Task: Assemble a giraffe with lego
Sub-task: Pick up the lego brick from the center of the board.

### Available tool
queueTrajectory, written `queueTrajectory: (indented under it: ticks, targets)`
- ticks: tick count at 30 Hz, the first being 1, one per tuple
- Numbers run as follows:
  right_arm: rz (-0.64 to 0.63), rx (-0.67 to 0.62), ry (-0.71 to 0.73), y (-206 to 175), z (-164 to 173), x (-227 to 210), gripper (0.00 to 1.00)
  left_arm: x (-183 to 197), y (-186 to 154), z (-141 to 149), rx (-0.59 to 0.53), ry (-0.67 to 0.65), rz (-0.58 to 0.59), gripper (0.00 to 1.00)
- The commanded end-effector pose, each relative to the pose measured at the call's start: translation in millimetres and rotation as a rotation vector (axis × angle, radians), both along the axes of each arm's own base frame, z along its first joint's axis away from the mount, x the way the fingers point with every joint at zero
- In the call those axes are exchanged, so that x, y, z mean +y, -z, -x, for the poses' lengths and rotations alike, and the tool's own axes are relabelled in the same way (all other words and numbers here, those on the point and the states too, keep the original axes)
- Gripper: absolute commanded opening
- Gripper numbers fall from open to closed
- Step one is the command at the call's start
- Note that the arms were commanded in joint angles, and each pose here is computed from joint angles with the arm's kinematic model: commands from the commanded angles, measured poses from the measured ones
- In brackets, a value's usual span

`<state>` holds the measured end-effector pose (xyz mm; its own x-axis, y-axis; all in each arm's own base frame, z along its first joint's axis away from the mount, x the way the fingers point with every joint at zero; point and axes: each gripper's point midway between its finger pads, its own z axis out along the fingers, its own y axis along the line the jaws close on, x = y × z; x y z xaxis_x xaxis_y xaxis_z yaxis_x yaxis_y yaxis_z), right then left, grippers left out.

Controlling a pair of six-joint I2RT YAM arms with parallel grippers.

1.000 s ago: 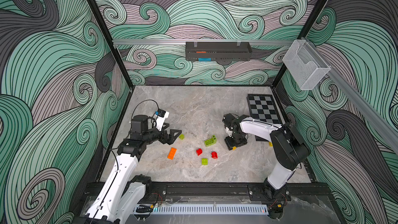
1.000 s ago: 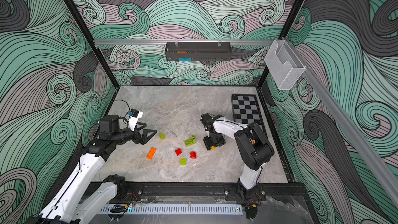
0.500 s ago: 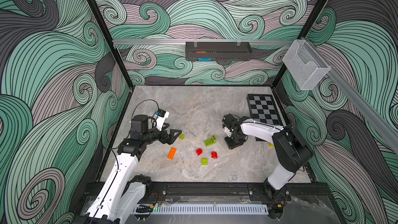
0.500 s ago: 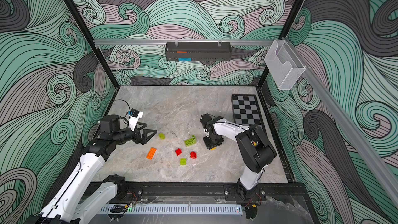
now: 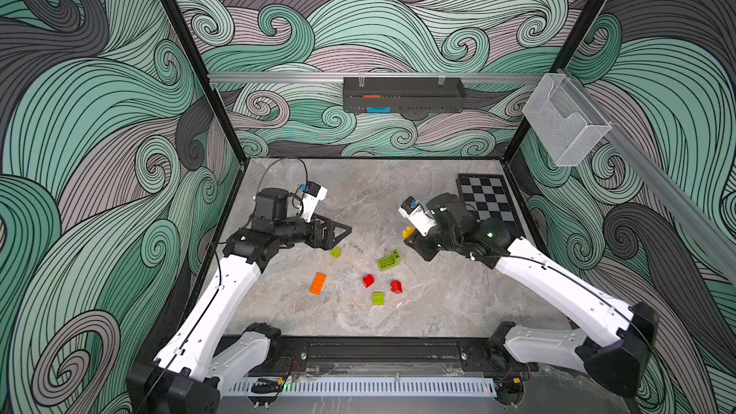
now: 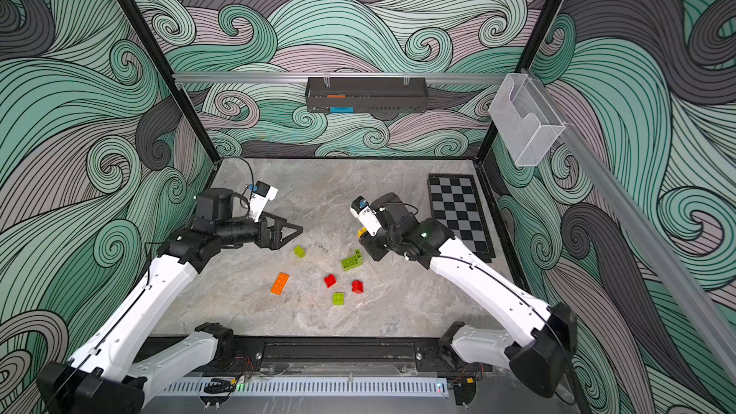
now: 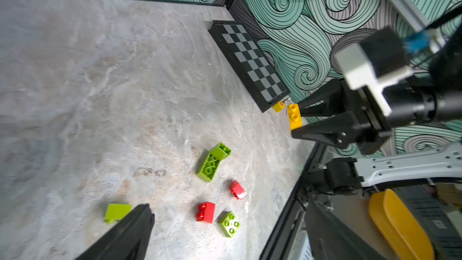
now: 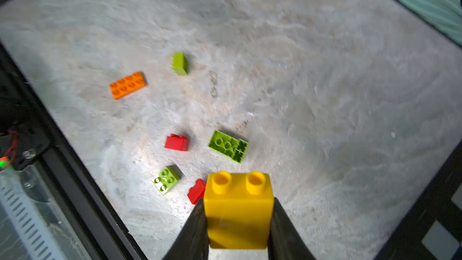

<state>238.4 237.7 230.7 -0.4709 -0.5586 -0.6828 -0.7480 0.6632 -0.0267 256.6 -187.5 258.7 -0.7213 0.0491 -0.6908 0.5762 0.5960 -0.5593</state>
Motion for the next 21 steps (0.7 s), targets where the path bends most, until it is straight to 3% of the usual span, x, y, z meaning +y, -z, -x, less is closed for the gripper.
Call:
queueTrajectory:
  ticks: [1, 7, 21]
  targets:
    - [-0.063, -0.164, -0.171, -22.8, 3.4, 31.8, 0.09, -20.1, -6.6, 1.7, 0.218, 0.014, 0.128, 0.94]
    - [-0.107, -0.291, -0.299, -32.5, 12.0, 66.3, 0.09, -41.3, -10.2, -0.7, 0.294, 0.062, 0.183, 0.87]
    - [-0.057, -0.275, -0.384, -14.9, 19.0, 99.6, 0.10, -66.0, -2.8, 16.6, 0.304, 0.166, 0.152, 0.66]
